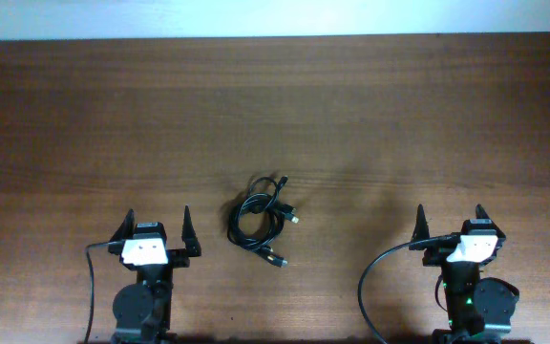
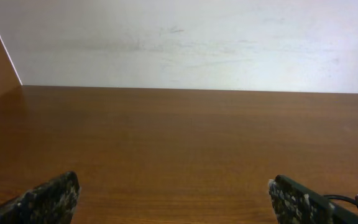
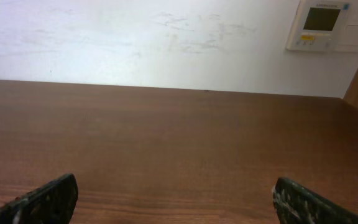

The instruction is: Untangle cables

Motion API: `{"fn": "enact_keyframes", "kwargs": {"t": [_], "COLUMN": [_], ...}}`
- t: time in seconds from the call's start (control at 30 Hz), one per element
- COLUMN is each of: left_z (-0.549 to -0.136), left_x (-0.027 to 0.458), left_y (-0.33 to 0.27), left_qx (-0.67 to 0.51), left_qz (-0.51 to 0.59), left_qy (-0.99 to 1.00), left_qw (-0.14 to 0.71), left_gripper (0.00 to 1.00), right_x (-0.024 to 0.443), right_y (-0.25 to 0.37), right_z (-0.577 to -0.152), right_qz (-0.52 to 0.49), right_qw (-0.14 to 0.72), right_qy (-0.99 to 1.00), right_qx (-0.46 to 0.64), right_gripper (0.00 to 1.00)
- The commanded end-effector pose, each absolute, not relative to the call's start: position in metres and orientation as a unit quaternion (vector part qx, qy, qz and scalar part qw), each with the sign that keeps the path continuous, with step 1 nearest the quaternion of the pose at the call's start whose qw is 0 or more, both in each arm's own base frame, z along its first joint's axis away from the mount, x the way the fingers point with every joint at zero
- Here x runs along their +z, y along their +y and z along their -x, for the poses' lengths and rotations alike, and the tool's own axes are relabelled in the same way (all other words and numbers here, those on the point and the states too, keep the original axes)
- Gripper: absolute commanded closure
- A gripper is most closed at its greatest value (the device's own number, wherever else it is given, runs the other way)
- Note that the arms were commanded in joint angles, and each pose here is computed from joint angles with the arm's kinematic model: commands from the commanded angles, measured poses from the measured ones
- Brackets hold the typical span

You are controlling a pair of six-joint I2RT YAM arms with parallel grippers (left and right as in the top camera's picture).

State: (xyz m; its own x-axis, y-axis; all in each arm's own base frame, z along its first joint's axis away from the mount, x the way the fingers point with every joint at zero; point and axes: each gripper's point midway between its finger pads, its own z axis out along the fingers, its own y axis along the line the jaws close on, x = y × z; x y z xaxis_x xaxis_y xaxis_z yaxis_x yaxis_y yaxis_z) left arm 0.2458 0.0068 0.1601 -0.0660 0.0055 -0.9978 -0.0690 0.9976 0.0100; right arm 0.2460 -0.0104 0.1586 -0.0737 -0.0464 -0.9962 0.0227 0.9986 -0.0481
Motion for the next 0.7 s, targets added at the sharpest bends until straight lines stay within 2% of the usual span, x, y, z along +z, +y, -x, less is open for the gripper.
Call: {"fn": "enact_keyframes", "kwargs": {"t": [0.0,0.67], "left_z": [-0.2457,-0.2461], "left_x": [0.1586,0.1586], "left_y": [0.0080,0.0019], "left_qx": [0.034,0.021], "left_qz": [0.018,0.006], "left_qy": [0.731,0.732], "left_qw": [0.681,0.681], "left_gripper": [0.01,0.01], "right_x": [0.1555,0.1555], "right_y": [-0.0104,-0.0104], "right_z": [-0.2459,-0.2459], "right_qz": [0.004,0.004], "right_qw": [0.678,0.678], "right_qy": [0.734,0.734], "right_qx": [-0.024,-0.024], "right_gripper": [0.01,0.01]}}
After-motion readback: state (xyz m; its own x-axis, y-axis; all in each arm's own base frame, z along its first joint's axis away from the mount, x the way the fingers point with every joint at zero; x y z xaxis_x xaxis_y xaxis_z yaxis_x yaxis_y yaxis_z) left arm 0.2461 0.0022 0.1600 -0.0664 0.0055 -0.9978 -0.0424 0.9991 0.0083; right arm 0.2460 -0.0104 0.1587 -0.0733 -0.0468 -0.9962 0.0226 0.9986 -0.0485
